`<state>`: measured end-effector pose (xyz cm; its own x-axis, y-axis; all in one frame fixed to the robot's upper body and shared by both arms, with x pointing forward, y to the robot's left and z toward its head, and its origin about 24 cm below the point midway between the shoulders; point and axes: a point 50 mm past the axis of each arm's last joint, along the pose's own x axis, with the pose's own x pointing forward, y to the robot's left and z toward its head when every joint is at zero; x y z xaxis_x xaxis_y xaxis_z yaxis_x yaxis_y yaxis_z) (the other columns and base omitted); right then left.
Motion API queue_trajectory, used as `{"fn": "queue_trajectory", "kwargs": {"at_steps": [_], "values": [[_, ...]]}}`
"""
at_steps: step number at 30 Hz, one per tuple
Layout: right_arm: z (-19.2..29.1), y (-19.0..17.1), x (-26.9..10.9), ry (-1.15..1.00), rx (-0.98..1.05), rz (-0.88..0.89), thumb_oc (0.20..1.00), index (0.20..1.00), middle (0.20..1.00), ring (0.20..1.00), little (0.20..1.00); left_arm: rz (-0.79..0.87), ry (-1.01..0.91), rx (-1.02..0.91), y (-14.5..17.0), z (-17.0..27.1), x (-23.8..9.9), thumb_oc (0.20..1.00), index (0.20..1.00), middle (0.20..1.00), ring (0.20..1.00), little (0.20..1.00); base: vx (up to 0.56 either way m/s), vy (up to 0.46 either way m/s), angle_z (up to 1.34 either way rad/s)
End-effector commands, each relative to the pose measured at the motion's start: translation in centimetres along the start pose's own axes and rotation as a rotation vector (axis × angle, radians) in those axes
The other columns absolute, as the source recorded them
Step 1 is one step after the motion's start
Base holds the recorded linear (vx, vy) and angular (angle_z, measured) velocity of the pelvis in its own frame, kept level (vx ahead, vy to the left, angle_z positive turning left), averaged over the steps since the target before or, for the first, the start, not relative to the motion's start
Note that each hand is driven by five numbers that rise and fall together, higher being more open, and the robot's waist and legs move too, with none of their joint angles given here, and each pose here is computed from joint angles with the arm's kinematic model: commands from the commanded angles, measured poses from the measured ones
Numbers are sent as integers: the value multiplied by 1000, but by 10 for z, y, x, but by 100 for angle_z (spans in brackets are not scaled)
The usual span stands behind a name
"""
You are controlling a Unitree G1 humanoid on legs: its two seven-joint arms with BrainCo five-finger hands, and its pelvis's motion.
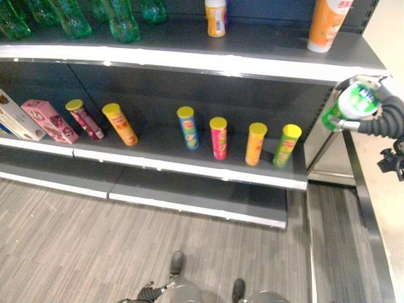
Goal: Put the goods on the table back onto the shelves and tidy them up.
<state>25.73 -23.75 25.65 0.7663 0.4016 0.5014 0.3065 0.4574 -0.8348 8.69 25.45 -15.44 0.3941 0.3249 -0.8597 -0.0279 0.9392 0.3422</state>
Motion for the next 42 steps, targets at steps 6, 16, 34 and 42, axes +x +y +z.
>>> {"fn": "queue_trajectory", "kwargs": {"at_steps": [6,16,34,42], "values": [[15,-11,25,-82,37,-128,200,200,200,200,200,74,-45,47,31,13,3,1000,1000,1000,1000,1000,138,329,-33],[43,-21,46,-227,53,-161,200,200,200,200,200,102,-26,78,46,10,3,1000,1000,1000,1000,1000,72,125,-9],[-4,-14,96,0,51,89,200,200,200,200,200,98,67,82,49,-17,-1,1000,1000,1000,1000,1000,77,-103,29],[-24,-14,110,110,88,132,200,200,200,200,200,95,99,100,51,-26,-4,1000,1000,1000,1000,1000,13,-30,24]]}}
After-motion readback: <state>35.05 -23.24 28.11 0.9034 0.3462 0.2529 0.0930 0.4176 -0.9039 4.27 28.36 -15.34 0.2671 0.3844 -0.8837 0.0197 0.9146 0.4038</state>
